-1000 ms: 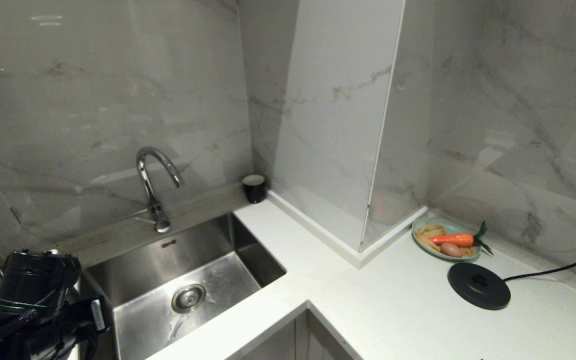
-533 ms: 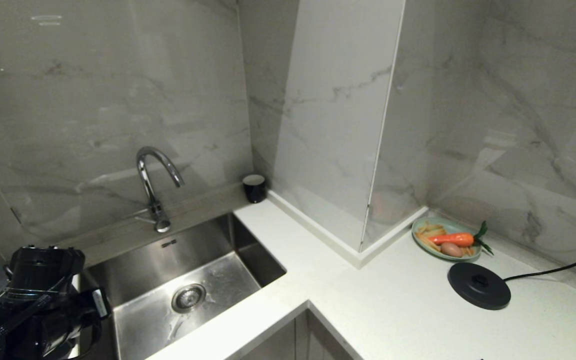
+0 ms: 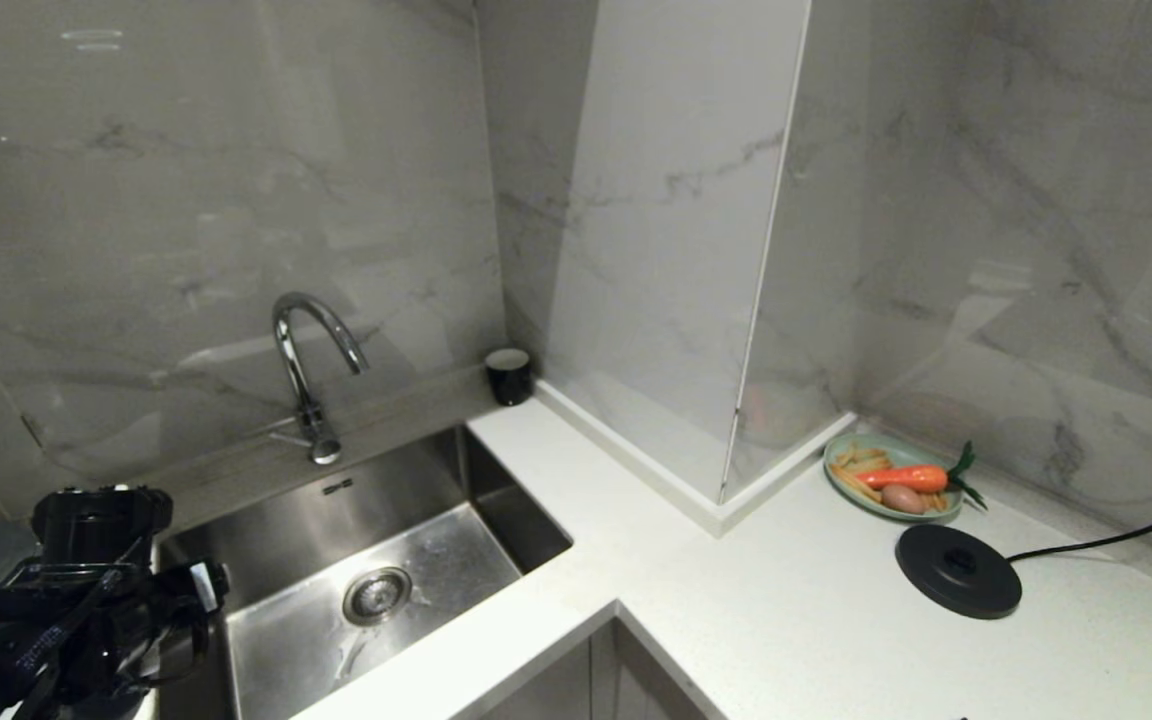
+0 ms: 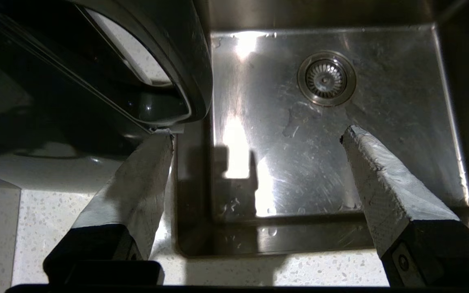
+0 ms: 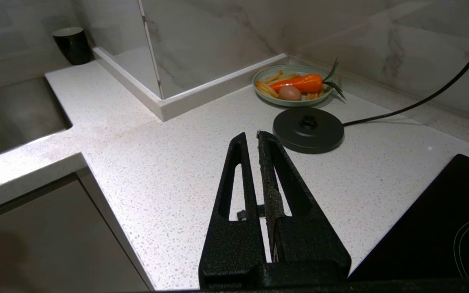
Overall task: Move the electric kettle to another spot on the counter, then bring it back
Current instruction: Grab the kettle
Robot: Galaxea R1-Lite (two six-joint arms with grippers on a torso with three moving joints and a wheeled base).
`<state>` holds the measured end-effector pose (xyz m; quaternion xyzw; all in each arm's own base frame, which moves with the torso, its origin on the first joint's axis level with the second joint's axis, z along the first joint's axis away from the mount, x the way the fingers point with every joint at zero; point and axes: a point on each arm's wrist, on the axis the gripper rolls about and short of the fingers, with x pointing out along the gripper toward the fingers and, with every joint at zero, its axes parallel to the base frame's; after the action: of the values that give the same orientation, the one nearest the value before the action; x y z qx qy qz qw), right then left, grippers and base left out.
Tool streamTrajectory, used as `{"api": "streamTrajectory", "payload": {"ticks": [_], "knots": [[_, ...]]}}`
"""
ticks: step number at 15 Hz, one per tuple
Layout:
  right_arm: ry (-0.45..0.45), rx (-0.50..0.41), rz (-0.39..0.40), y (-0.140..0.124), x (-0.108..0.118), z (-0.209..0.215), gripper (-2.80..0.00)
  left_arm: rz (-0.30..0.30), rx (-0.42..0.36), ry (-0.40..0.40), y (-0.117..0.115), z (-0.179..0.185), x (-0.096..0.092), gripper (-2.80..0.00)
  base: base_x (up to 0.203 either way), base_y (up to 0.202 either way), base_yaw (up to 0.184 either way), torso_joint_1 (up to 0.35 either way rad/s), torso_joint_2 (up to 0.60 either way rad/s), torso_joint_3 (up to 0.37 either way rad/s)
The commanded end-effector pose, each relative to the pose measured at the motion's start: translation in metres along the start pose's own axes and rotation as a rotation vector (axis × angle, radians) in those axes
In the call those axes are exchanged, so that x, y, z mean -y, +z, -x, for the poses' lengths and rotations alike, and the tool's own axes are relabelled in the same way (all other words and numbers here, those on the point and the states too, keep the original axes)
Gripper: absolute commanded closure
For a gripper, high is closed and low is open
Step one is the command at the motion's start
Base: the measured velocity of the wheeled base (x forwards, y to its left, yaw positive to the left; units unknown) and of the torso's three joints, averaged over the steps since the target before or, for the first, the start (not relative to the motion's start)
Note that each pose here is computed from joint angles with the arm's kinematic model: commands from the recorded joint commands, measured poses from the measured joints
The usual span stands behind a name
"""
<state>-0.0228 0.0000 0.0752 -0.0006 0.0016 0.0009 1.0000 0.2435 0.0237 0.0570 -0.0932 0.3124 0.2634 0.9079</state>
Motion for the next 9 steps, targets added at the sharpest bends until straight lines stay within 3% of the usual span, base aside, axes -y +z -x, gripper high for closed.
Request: {"api": "streamTrajectory", "payload": {"ticks": [1, 5, 9], "knots": [[0.0, 0.0, 0.0, 0.0, 0.0, 0.0, 0.0, 0.0, -0.016, 0.018, -0.002, -0.008, -0.001, -2.8, 0.0, 0.0, 0.0, 0.0, 0.0, 0.0], [0.0, 0.0, 0.0, 0.0, 0.0, 0.0, 0.0, 0.01, -0.004, 0.032, 0.006, -0.017, -0.003, -2.8, 0.0, 0.0, 0.0, 0.0, 0.0, 0.0], [0.0, 0.0, 0.0, 0.0, 0.0, 0.0, 0.0, 0.015, 0.056, 0.021, 0.009, -0.031, -0.002, -2.8, 0.0, 0.0, 0.0, 0.0, 0.0, 0.0]]}}
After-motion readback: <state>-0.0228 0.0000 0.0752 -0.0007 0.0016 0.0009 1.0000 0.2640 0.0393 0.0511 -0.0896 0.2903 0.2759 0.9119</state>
